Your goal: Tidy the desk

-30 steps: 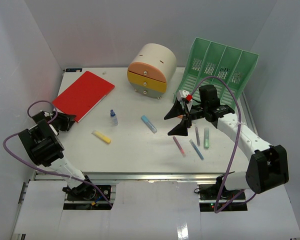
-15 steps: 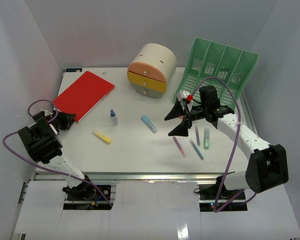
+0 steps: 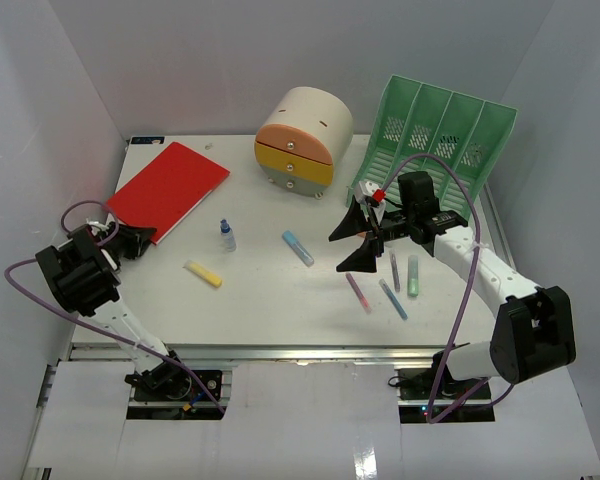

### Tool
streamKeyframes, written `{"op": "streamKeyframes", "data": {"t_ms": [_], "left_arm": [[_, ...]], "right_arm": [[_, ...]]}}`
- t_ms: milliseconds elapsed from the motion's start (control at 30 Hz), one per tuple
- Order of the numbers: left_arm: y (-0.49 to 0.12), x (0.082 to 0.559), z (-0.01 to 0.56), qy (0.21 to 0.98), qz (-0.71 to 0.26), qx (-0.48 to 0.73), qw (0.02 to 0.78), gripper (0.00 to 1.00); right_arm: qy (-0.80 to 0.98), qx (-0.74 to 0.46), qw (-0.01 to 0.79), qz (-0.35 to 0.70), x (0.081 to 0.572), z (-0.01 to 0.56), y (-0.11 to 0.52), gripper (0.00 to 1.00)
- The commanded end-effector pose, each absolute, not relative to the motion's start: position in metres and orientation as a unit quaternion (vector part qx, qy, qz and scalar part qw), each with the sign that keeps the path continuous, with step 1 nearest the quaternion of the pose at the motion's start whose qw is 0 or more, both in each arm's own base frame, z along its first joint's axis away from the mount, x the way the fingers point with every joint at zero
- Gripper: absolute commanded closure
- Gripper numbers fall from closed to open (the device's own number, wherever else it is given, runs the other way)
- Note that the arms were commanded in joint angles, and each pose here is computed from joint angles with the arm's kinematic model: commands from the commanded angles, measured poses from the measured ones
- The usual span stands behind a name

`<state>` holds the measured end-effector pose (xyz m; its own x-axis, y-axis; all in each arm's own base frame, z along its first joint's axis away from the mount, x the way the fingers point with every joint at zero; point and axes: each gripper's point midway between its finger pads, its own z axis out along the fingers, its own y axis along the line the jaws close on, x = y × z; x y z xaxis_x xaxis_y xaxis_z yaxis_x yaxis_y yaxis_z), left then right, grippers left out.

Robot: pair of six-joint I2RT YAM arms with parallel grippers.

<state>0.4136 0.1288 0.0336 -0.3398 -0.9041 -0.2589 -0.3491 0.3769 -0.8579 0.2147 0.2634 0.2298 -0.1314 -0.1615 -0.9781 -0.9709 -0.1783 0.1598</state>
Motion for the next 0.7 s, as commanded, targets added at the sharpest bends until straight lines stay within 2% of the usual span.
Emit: {"op": "streamKeyframes", "data": {"t_ms": [0, 167, 300, 600, 667], "left_arm": [[0.129, 0.422, 0.045, 0.727, -0.383, -0.402, 0.404, 0.69], [0.12, 0.423, 0.047, 0.712, -0.421, -0.397, 0.399, 0.88], [0.114, 0.426, 0.07, 0.694, -0.452, -0.377, 0.414, 0.99], [0.109, 0.429, 0.149, 0.608, -0.539, -0.372, 0.449, 1.0], [0.107, 0.428, 0.161, 0.59, -0.561, -0.379, 0.441, 1.0]], "right_arm": [[0.511, -0.544, 0.376, 0.55, 0.216, 0.23, 0.263, 0.09], [0.516, -0.542, 0.374, 0.548, 0.218, 0.226, 0.263, 0.09], [0.526, -0.537, 0.374, 0.544, 0.222, 0.223, 0.264, 0.08], [0.607, -0.494, 0.343, 0.52, 0.248, 0.207, 0.301, 0.03], [0.644, -0.471, 0.332, 0.503, 0.266, 0.199, 0.313, 0.07]]}}
